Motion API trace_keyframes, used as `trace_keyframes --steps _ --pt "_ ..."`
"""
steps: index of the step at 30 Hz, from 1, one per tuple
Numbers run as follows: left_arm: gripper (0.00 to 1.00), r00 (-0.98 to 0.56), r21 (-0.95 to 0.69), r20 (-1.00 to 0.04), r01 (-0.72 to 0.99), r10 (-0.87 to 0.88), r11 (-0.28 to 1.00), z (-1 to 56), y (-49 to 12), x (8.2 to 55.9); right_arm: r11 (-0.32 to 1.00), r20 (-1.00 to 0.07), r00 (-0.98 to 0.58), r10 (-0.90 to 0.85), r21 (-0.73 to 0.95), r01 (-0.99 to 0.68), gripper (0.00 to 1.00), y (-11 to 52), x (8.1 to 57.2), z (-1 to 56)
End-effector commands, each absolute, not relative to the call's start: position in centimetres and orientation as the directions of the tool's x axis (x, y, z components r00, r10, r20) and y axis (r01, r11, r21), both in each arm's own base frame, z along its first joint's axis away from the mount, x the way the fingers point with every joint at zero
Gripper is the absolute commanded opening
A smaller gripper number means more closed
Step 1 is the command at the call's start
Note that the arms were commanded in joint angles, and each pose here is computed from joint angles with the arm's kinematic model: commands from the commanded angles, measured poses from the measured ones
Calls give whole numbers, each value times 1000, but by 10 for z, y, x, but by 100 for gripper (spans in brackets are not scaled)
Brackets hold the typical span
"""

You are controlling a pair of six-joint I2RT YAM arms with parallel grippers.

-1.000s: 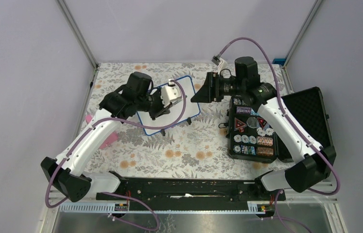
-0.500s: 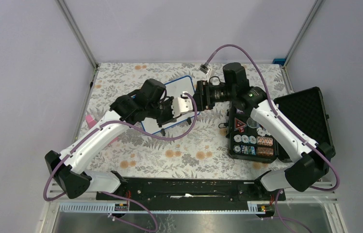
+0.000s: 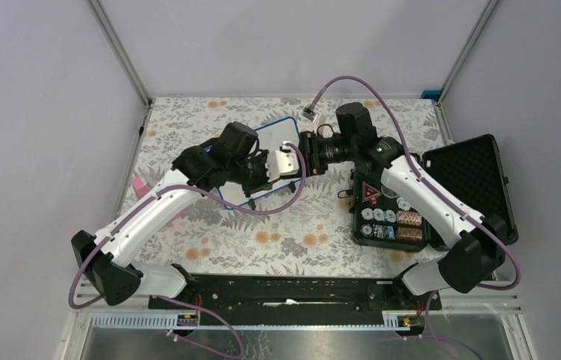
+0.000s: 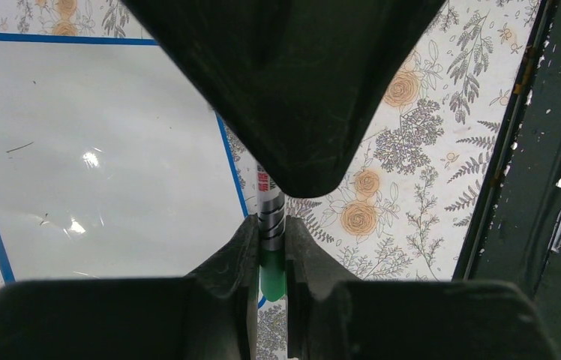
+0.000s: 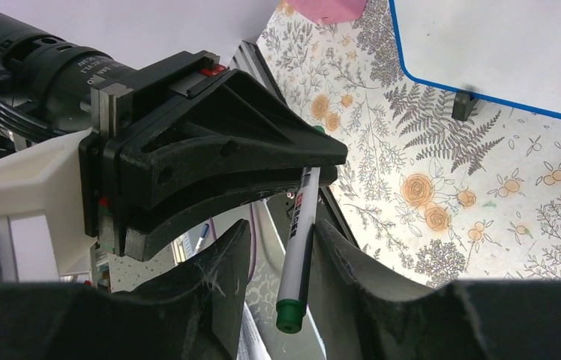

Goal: Write a sentence on the whiteboard
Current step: Pass from the left arm to the right

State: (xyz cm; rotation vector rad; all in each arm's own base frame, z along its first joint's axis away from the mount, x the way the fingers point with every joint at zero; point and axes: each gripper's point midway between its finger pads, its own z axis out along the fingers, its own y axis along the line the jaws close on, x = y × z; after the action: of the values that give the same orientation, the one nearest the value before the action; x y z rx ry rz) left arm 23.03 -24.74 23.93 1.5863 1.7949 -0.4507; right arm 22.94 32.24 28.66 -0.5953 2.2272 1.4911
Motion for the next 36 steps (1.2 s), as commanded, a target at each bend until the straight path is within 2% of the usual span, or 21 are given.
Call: trace_keyframes --steps 1,24,29,32,34,35,36 --pt "0 41 245 -723 949 690 201 265 -256 237 320 -556 -820 -137 758 -568 43 328 225 289" --pt "0 77 277 -697 946 713 168 264 -265 233 358 -542 -823 -172 744 -564 36 333 221 270" --pt "0 86 285 -688 945 720 159 262 -265 232 366 -537 -823 -183 740 -564 28 334 219 265" --pt "0 84 290 -683 943 726 163 261 -265 233 364 -536 -823 -187 740 -565 18 335 219 265" --pt "0 82 293 -684 941 725 170 262 -264 233 362 -541 -820 -187 738 -569 7 335 219 266" --pt "2 74 291 -687 939 723 181 264 -264 234 365 -542 -819 -187 736 -570 1 335 219 266" --pt "7 65 289 -689 938 722 192 266 -263 234 365 -546 -816 -187 733 -574 0 334 220 268"
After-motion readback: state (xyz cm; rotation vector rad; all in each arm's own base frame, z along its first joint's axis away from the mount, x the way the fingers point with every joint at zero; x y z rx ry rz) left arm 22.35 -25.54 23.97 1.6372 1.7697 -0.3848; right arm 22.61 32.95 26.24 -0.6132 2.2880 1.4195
